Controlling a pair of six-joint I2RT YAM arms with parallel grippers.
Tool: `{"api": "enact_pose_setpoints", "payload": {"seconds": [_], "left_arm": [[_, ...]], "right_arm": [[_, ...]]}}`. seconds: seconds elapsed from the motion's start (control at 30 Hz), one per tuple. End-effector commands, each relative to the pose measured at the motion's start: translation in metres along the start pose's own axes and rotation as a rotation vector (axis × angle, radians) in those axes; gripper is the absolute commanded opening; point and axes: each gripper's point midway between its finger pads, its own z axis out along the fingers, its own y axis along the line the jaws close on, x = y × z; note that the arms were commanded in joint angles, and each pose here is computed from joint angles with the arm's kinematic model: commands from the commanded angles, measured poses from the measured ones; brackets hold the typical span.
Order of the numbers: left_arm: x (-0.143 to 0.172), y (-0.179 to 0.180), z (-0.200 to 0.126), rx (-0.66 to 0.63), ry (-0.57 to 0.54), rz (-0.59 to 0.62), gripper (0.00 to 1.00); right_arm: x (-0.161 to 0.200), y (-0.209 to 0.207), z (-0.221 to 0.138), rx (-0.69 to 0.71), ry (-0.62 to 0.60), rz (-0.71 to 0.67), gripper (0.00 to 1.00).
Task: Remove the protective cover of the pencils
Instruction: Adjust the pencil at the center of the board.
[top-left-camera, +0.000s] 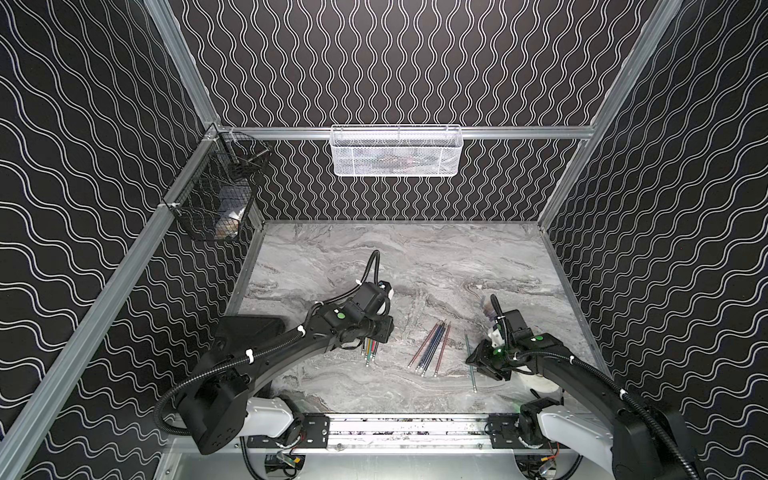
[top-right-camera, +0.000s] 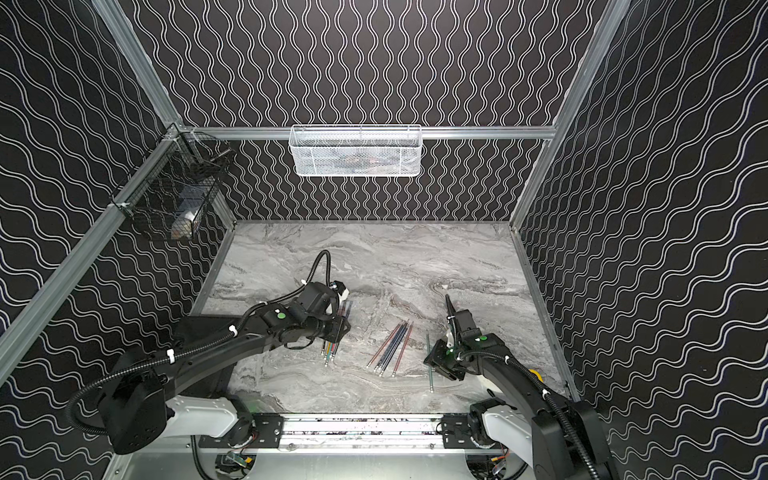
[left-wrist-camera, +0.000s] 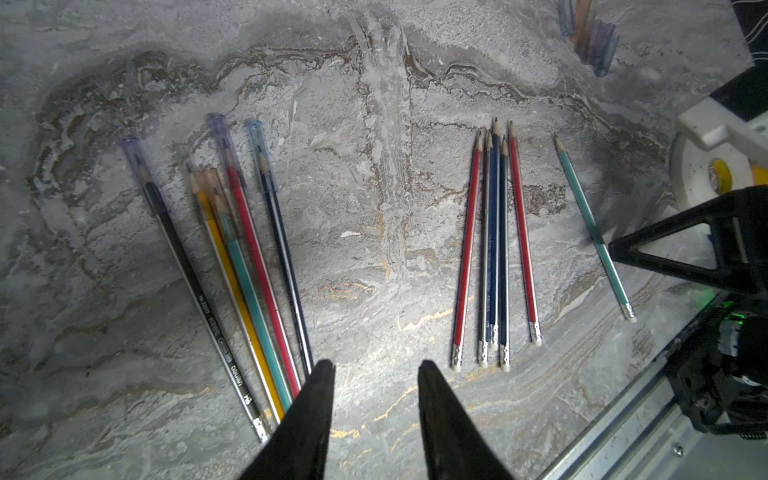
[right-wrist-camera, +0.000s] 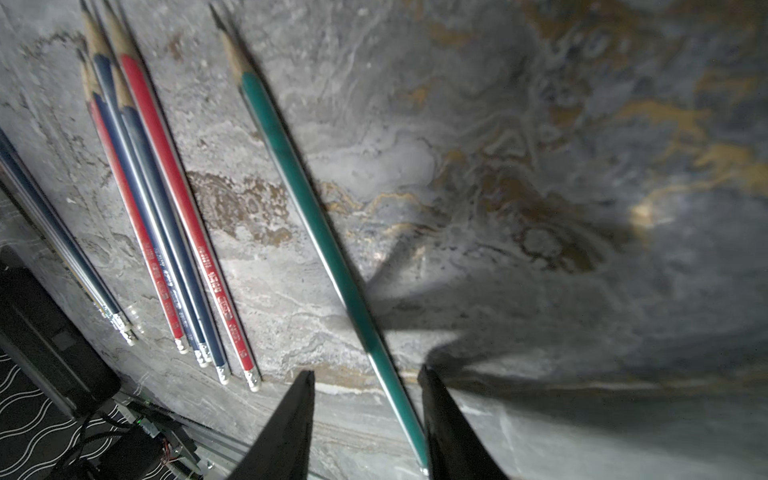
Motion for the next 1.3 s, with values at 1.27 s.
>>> {"api": "enact_pose_setpoints", "payload": {"seconds": [1.27], "left_arm": [[0.007, -0.016, -0.051, 0.118, -0.06, -0.084, 0.4]], "right_arm": [[-0.025, 0.063, 0.03, -0.128, 0.06, 0.029, 0.42]]}}
